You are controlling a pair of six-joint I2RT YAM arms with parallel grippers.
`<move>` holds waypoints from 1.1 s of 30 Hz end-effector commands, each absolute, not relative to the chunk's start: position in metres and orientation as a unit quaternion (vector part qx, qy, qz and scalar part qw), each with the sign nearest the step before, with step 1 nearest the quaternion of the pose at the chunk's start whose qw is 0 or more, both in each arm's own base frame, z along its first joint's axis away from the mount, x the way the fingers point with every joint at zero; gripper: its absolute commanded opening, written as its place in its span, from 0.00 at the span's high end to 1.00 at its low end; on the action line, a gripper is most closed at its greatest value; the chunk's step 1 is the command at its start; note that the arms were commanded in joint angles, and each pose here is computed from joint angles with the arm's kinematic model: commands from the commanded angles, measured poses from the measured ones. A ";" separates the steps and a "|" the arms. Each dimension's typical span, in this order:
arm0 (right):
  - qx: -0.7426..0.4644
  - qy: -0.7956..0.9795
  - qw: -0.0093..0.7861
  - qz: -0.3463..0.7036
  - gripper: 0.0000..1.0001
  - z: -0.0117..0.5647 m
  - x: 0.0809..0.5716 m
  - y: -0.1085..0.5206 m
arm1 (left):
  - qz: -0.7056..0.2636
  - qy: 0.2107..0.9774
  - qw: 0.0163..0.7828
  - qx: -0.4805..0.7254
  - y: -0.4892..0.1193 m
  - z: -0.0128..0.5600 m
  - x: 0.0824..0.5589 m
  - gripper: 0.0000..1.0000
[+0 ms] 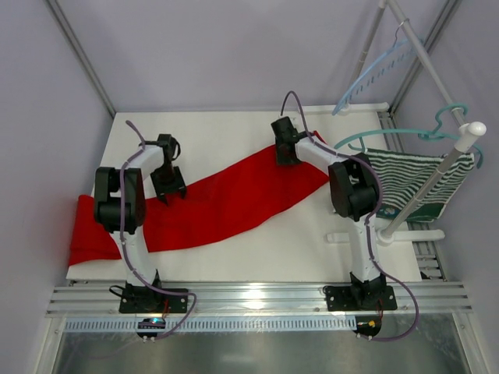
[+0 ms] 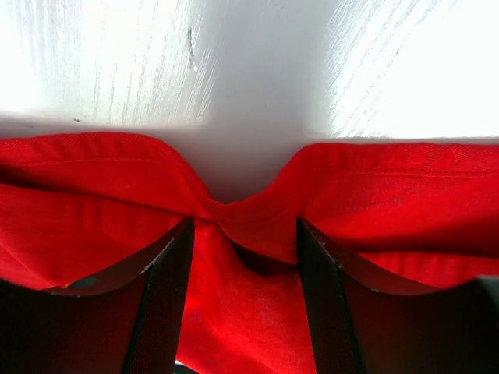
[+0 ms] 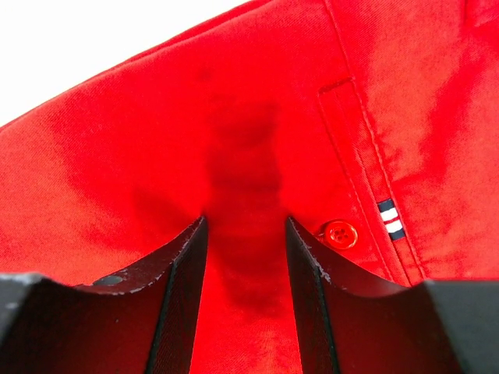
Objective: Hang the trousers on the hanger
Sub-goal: Fold the trousers
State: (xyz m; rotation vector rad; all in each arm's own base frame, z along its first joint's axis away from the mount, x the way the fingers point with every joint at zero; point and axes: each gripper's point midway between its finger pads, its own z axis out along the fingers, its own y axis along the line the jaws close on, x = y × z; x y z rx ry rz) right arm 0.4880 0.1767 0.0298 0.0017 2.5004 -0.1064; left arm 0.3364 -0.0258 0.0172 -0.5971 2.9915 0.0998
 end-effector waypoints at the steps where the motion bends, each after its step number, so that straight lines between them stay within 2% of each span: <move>1: -0.012 0.946 0.320 -0.053 0.52 0.034 0.503 0.174 | 0.079 0.972 0.064 -0.210 -0.007 0.019 0.341 0.44; 8: -0.030 0.937 0.347 -0.038 0.52 0.063 0.525 0.187 | 0.066 0.959 0.082 -0.263 -0.002 0.023 0.331 0.44; 11: -0.023 0.933 0.358 -0.026 0.52 0.087 0.522 0.188 | 0.045 0.967 0.107 -0.227 -0.010 0.046 0.337 0.44; 14: -0.006 0.932 0.361 0.001 0.52 0.107 0.510 0.190 | 0.050 0.971 0.144 -0.182 -0.020 0.075 0.349 0.38; 18: 0.008 0.936 0.350 0.033 0.52 0.106 0.486 0.195 | 0.001 0.977 0.184 -0.110 -0.057 0.108 0.356 0.36; 22: 0.004 0.941 0.336 0.032 0.52 0.094 0.473 0.196 | -0.013 0.979 0.178 -0.100 -0.068 0.108 0.354 0.36; 29: 0.007 0.946 0.323 0.033 0.52 0.076 0.465 0.195 | 0.006 0.990 0.106 -0.090 -0.065 0.061 0.338 0.37; 33: 0.011 0.952 0.305 0.010 0.52 0.049 0.457 0.185 | -0.016 0.993 0.077 -0.088 -0.074 0.042 0.330 0.39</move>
